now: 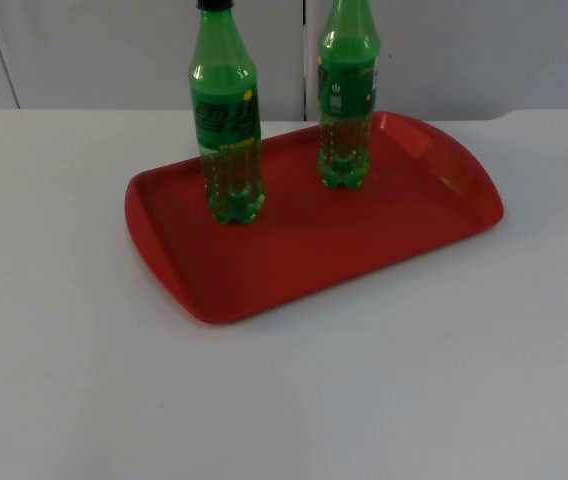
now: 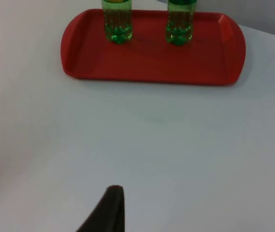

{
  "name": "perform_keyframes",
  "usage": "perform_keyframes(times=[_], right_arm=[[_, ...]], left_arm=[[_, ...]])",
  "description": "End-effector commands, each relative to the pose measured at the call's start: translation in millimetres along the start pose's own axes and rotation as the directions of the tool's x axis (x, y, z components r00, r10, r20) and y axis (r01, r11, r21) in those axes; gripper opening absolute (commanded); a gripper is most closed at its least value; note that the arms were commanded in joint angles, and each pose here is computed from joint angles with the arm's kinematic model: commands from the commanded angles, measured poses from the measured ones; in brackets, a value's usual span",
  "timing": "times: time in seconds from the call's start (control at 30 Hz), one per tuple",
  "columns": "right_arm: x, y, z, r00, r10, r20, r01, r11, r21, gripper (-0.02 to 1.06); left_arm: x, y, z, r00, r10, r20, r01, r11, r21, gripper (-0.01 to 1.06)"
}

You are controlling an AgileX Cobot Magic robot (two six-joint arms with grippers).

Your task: Place the bottle upright on the tray.

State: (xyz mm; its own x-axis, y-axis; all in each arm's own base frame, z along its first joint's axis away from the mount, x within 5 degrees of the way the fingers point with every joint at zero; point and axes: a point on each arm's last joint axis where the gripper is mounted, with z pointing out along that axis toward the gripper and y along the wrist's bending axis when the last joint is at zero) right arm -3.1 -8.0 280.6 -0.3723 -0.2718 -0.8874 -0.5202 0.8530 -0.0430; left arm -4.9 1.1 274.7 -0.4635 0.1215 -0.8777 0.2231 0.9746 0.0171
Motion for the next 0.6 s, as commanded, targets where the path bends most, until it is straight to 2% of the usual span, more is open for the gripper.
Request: perform_keyframes(times=[0.0,0.57], right_arm=[[0.8,-0.2,0.0,1.0,-0.002,0.001,0.002,1.0,-0.003,1.05],[0.8,-0.2,0.0,1.0,-0.002,0.001,0.002,1.0,-0.003,1.05]], left_arm=[[0.2,-0.2,0.5,1.0,-0.031,0.005,0.031,0.999,-0.041,1.05],[0.1,-1.2,0.6,0.992,-0.125,0.015,0.125,0.969,-0.215,1.05]])
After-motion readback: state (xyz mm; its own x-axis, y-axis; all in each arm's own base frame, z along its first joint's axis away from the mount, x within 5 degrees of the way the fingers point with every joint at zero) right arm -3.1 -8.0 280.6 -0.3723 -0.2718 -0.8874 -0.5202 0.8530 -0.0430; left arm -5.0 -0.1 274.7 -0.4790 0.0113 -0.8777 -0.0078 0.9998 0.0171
